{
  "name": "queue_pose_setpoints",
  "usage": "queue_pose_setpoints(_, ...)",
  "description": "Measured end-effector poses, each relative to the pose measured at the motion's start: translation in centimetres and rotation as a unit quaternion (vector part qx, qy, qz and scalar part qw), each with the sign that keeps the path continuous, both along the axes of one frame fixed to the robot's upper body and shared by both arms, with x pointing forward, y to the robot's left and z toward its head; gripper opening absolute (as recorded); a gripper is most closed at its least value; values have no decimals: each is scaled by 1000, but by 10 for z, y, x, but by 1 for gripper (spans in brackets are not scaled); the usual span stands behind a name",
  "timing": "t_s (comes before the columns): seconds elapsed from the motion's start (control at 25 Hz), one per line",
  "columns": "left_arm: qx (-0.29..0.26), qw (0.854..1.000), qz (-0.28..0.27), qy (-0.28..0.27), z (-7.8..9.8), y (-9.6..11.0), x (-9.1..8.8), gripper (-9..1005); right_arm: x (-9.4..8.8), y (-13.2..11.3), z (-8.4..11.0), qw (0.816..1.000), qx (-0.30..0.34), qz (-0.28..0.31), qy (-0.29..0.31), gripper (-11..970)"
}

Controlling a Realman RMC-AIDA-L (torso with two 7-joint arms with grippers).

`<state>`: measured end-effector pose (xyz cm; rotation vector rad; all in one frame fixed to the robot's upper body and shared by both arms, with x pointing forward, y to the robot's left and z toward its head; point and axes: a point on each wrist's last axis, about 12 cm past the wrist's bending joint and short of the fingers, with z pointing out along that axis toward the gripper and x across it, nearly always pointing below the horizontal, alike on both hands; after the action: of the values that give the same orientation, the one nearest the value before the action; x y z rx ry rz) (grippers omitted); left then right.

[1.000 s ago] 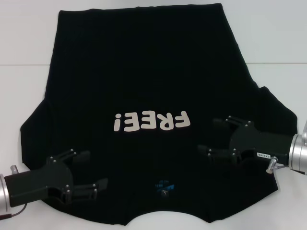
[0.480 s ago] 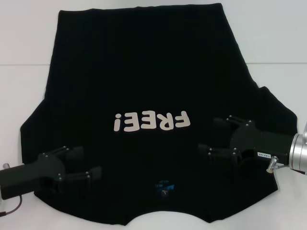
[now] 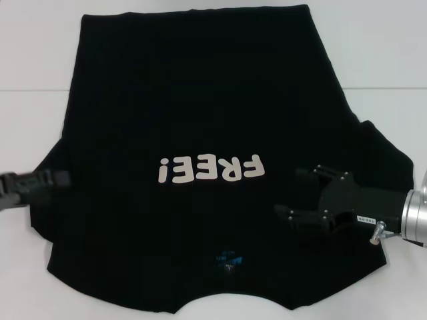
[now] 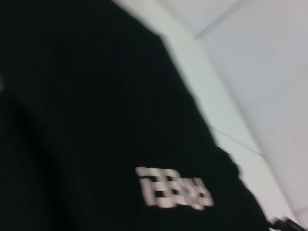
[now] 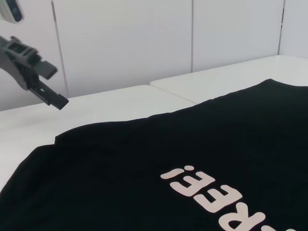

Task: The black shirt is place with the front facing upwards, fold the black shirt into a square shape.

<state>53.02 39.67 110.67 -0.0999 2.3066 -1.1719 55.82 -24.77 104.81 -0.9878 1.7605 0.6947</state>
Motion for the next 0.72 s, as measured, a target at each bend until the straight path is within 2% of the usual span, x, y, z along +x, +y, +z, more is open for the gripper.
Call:
queue_pose_setpoints(0.12, 15, 997, 45, 53, 3, 11, 10, 923, 0, 0, 0, 1000, 0, 0, 0, 942)
queue_pose_setpoints(0.24, 48, 993, 76, 75, -4, 15, 17, 919, 0, 0, 0, 1000, 0, 1, 0, 942)
queue_pose_setpoints(0.36, 68, 990, 91, 84, -12, 15, 19, 916, 1, 1, 1, 1000, 0, 2, -1, 942)
queue_pose_setpoints(0.44, 78, 986, 115, 94, -25, 16, 20, 913, 1, 1, 1, 1000, 0, 2, -1, 942)
queue_pose_setpoints(0.72, 82, 983, 131, 98, -33, 14, 20, 904, 3, 2, 2, 1000, 1, 5, -3, 942)
